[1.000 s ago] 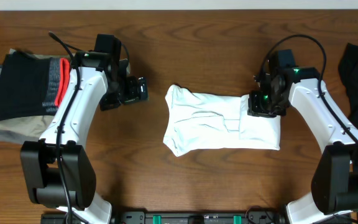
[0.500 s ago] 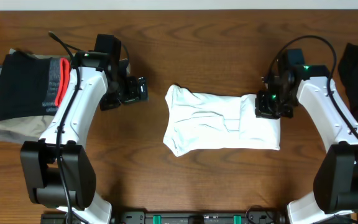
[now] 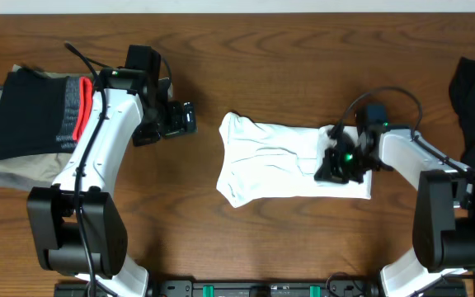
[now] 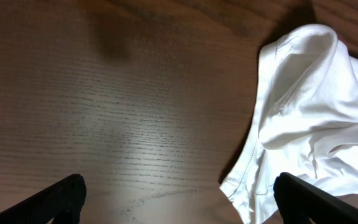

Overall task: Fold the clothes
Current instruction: 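Raise the right gripper and withdraw it to the upper right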

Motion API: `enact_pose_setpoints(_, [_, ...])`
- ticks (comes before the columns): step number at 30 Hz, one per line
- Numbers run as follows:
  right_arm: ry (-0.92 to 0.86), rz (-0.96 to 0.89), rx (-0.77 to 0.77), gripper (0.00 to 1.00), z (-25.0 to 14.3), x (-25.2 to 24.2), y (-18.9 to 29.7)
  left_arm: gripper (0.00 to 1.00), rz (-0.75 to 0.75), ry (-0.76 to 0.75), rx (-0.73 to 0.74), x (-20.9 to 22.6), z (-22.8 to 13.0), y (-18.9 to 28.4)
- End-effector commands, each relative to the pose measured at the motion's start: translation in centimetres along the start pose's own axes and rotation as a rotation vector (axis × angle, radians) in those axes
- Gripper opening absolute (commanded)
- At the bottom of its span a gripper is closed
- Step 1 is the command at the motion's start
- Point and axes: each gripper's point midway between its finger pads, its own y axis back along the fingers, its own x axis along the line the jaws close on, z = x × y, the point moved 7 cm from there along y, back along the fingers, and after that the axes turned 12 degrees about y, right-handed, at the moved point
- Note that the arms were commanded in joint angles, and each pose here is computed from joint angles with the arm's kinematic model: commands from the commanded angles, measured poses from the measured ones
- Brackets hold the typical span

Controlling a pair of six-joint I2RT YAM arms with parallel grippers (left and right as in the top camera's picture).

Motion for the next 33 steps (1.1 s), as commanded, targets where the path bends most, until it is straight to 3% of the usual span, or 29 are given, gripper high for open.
enact_pose_setpoints(1, [-0.008, 0.073, 0.02, 0.01, -0.9, 0.4, -1.0, 0.98, 0.013, -0.002, -0.002, 0.3, -0.2, 0.1])
enact_pose_setpoints(6, [-0.02, 0.071, -0.012, 0.01, -0.1, 0.2, 0.3, 0.98, 0.013, -0.002, -0.002, 0.3, -0.2, 0.1])
enact_pose_setpoints(15, [0.072, 0.01, -0.198, 0.03, 5.2, 1.3, 9.6, 0.98, 0.013, -0.002, -0.003, 0.3, -0.2, 0.1])
enact_pose_setpoints(19, [0.111, -0.015, -0.305, 0.07, 7.1, 0.8, 11.4, 0.98, 0.011, -0.003, -0.006, 0.3, -0.1, 0.1])
enact_pose_setpoints(25, [0.102, 0.004, -0.309, 0.05, 7.9, -0.7, 9.9, 0.98, 0.011, -0.003, -0.006, 0.3, -0.2, 0.1])
enact_pose_setpoints(33, [0.086, 0.199, -0.273, 0.02, 9.3, -2.5, 5.2, 0.98, 0.014, -0.002, -0.001, 0.4, -0.2, 0.1])
